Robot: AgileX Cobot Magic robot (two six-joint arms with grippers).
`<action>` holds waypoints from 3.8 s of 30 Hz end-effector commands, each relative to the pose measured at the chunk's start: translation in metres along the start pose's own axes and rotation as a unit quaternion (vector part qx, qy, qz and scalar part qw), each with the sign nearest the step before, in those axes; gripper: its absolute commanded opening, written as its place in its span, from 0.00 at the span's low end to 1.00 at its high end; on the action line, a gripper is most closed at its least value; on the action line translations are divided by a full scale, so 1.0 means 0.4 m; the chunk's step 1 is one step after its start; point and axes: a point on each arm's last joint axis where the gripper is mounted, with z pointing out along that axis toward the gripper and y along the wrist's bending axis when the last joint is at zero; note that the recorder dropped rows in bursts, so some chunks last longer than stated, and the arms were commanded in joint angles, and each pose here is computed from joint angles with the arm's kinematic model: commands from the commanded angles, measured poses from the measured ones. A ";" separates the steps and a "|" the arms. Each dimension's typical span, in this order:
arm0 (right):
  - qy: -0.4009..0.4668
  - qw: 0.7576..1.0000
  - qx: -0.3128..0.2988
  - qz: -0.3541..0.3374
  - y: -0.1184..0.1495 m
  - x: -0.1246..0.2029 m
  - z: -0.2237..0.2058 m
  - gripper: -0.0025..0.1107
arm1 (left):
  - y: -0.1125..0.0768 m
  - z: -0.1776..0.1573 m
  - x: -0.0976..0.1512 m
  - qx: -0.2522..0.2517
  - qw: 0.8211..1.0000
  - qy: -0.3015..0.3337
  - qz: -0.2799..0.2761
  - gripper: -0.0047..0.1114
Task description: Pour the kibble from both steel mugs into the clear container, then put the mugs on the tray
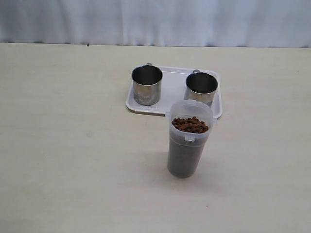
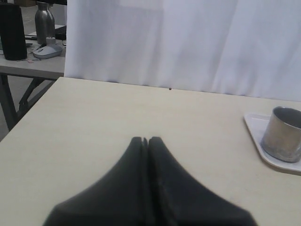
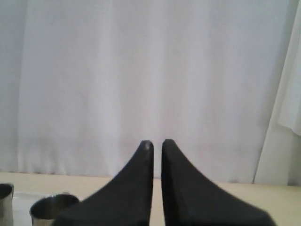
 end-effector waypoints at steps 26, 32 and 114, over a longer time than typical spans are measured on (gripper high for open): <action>0.173 0.984 0.035 -0.002 -0.011 0.080 -0.016 0.06 | 0.000 0.000 -0.001 0.003 1.000 -0.007 0.009 0.04; 0.173 0.984 0.035 -0.002 -0.011 0.080 -0.016 0.06 | 0.000 0.000 -0.001 0.003 1.000 -0.007 0.009 0.04; 0.173 0.984 0.035 -0.002 -0.011 0.080 -0.016 0.06 | -0.001 -0.001 -0.012 -0.003 0.998 -0.030 0.060 0.04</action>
